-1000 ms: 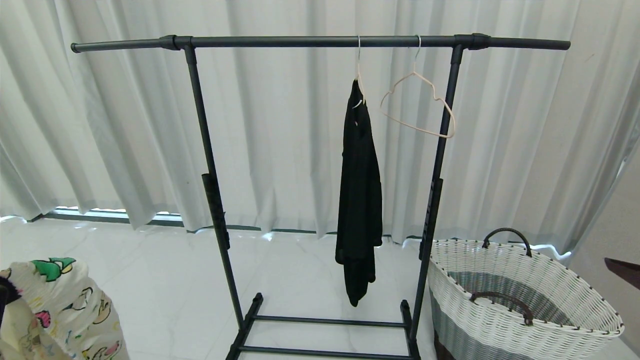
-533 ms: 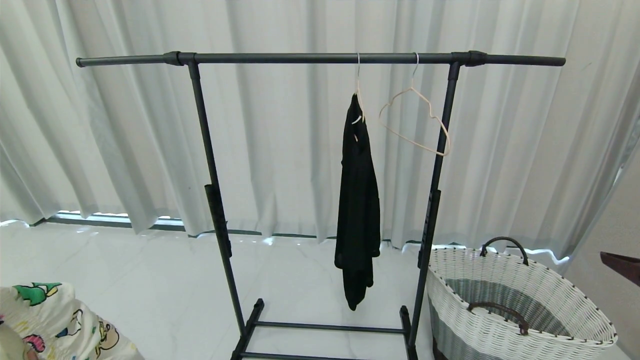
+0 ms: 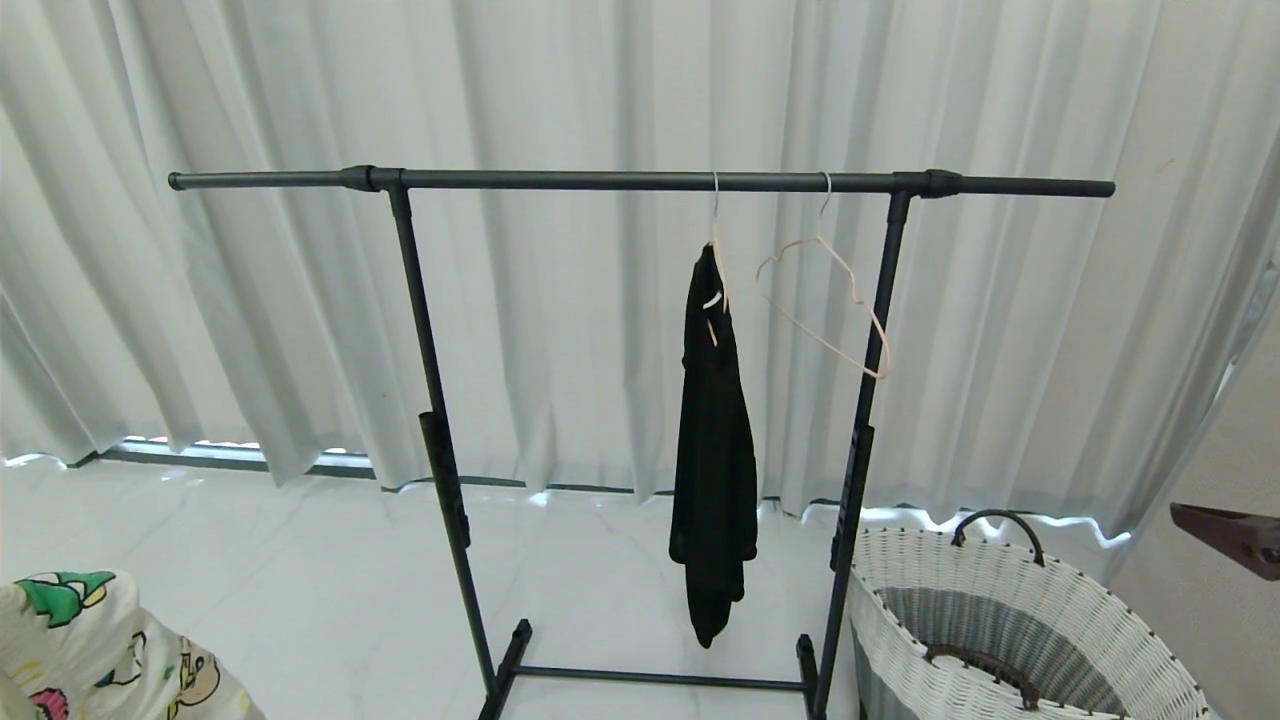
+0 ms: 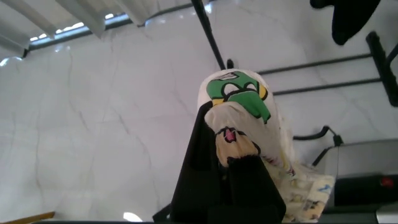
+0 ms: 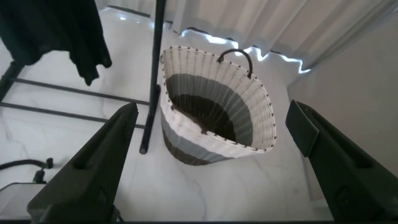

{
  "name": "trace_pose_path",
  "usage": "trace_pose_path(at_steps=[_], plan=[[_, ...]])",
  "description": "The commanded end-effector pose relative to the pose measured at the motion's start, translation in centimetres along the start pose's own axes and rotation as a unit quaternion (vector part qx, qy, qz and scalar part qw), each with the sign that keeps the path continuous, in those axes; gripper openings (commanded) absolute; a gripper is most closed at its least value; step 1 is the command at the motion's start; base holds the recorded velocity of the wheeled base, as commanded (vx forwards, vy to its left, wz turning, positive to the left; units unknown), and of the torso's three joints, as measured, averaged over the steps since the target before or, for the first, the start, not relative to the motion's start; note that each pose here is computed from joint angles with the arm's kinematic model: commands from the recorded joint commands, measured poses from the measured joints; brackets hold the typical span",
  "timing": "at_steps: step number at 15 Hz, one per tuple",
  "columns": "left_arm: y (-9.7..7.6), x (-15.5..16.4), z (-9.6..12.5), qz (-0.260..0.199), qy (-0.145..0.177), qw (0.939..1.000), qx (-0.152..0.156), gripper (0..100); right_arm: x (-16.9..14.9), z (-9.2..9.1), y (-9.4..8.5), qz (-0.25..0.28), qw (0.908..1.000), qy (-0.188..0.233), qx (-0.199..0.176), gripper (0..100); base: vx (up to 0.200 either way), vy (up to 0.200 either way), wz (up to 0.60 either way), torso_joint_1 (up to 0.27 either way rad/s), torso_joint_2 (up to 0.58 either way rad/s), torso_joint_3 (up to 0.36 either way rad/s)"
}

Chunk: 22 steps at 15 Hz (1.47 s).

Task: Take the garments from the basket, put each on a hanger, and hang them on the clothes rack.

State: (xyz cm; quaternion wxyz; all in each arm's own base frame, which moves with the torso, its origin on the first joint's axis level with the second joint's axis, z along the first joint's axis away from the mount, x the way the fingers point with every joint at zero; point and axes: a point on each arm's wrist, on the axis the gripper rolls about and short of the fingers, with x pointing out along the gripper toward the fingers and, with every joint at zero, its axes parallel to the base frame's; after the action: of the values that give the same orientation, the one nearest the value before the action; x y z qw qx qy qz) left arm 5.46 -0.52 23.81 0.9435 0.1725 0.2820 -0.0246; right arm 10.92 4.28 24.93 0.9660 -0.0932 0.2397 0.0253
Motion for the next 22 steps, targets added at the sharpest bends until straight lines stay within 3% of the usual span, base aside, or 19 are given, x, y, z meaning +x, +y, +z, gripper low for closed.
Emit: trace_pose_path(at_steps=[1, 8, 11, 16, 20, 22], plan=[[-0.1, 0.4, -0.3, 0.0, 0.004, 1.0, 0.001, 0, 0.2, 0.0, 0.1, 0.0, 1.0, 0.003, -0.001, 100, 0.0, 0.0, 0.0, 0.203, -0.48, -0.281], [-0.4, 1.4, -0.6, 0.007, -0.019, 0.9998, 0.006, 0, 0.5, 0.1, -0.4, -0.02, 0.9997, 0.008, 0.009, 100, 0.0, 0.0, 0.0, 0.221, -0.5, -0.279], [-0.5, 1.7, -0.6, 0.007, -0.022, 0.9997, 0.007, 0, 1.0, -0.2, -0.2, -0.012, 0.9998, -0.012, 0.012, 100, 0.0, 0.0, 0.0, 0.237, -0.52, -0.29], [-0.5, 1.6, -0.6, 0.008, -0.024, 0.9996, 0.01, 0, 3.2, 0.4, 0.1, -0.018, 0.9996, -0.015, 0.017, 100, 0.0, 0.0, 0.0, 0.07, -0.14, -0.071], [-0.5, 1.6, -0.6, 0.008, -0.024, 0.9996, 0.01, 0, 5.2, 2.0, 0.0, -0.02, 0.9974, -0.058, 0.038, 100, 0.0, 0.2, 0.0, 0.002, -0.01, 0.0], [-0.5, 1.6, -0.7, 0.007, -0.024, 0.9996, 0.009, 0, 5.6, 2.1, 0.0, -0.017, 0.9978, -0.054, 0.035, 100, 0.0, 0.2, 0.0, 0.019, 0.01, -0.01]])
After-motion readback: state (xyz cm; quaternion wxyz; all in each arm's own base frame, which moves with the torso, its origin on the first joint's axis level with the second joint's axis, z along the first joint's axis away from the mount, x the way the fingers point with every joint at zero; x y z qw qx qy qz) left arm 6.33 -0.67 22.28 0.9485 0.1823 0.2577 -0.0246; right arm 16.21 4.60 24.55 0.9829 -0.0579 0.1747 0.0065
